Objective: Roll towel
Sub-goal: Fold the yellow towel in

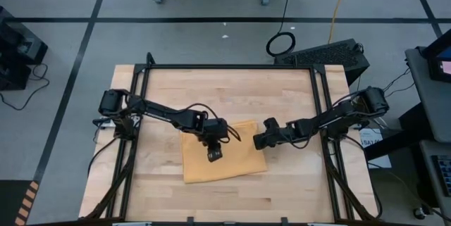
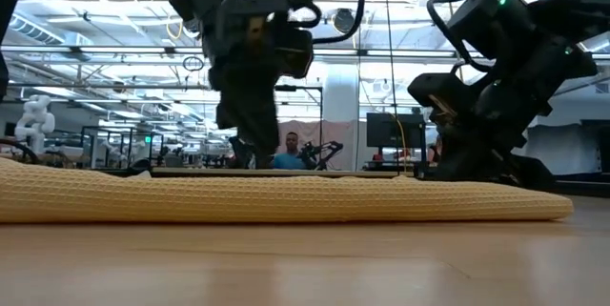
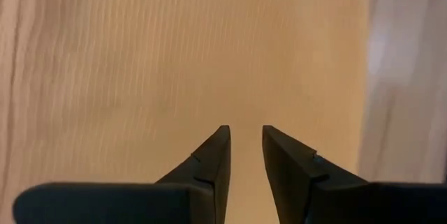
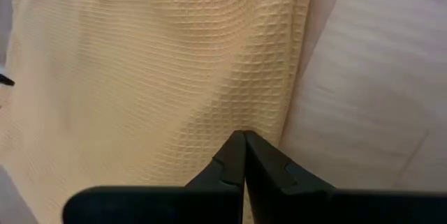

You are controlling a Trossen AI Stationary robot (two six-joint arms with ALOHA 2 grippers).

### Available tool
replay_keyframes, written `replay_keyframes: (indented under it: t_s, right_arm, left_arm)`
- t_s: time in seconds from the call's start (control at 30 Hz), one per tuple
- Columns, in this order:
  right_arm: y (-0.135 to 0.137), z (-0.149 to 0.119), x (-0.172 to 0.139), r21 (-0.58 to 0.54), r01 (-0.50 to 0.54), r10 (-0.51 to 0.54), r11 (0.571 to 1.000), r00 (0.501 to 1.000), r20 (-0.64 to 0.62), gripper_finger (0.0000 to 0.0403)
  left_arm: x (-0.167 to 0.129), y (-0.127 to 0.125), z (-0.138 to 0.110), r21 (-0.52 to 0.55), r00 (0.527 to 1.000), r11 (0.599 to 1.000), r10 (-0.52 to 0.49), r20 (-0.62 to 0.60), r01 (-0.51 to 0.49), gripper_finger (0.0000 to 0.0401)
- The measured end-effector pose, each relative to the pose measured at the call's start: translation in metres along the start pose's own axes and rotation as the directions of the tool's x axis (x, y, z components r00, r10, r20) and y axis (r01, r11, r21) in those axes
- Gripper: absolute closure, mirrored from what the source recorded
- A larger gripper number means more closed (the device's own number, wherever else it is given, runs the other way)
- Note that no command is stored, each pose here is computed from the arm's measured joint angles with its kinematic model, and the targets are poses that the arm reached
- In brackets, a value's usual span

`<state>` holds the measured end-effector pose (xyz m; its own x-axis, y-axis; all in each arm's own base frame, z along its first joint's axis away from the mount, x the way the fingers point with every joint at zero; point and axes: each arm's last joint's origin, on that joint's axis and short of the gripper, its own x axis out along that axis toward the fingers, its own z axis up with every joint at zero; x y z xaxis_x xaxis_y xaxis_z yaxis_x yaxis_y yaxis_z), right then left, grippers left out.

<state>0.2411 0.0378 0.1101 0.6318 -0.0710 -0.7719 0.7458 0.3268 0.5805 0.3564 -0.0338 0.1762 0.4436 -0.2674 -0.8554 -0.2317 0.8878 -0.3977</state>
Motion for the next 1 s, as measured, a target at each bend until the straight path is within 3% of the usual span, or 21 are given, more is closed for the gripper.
replay_keyframes:
  t_s: [0.2,0.3,0.47,0.63,0.8,1.0]
  right_arm:
    - [0.007,0.003,-0.009,-0.001,-0.063,0.063,0.998,0.998,0.004,0.0403]
    - [0.011,0.004,-0.017,-0.021,-0.097,0.097,0.995,0.995,-0.016,0.0403]
    - [0.018,0.009,-0.037,-0.049,-0.172,0.171,0.984,0.985,-0.032,0.0403]
    - [0.018,0.020,-0.058,-0.012,-0.193,0.192,0.981,0.981,-0.041,0.0403]
    - [0.024,0.038,-0.076,-0.027,-0.151,0.151,0.988,0.988,-0.009,0.0403]
    - [0.030,0.064,-0.087,-0.122,-0.046,0.038,0.991,0.997,-0.068,0.0403]
  left_arm:
    - [-0.012,-0.007,0.009,-0.105,0.993,0.994,-0.030,0.117,0.042,0.0313]
    - [-0.019,-0.007,0.010,-0.137,0.987,0.991,0.026,0.160,-0.004,0.0313]
    - [-0.045,-0.014,0.008,-0.105,0.956,0.989,0.130,0.263,-0.106,0.0313]
    - [-0.069,-0.027,-0.002,-0.123,0.929,0.982,0.177,0.324,-0.144,0.0313]
    - [-0.067,-0.028,-0.029,-0.291,0.920,0.949,0.220,0.325,-0.124,0.0313]
    - [-0.059,-0.035,-0.051,-0.495,0.918,0.869,0.185,0.351,0.014,0.0313]
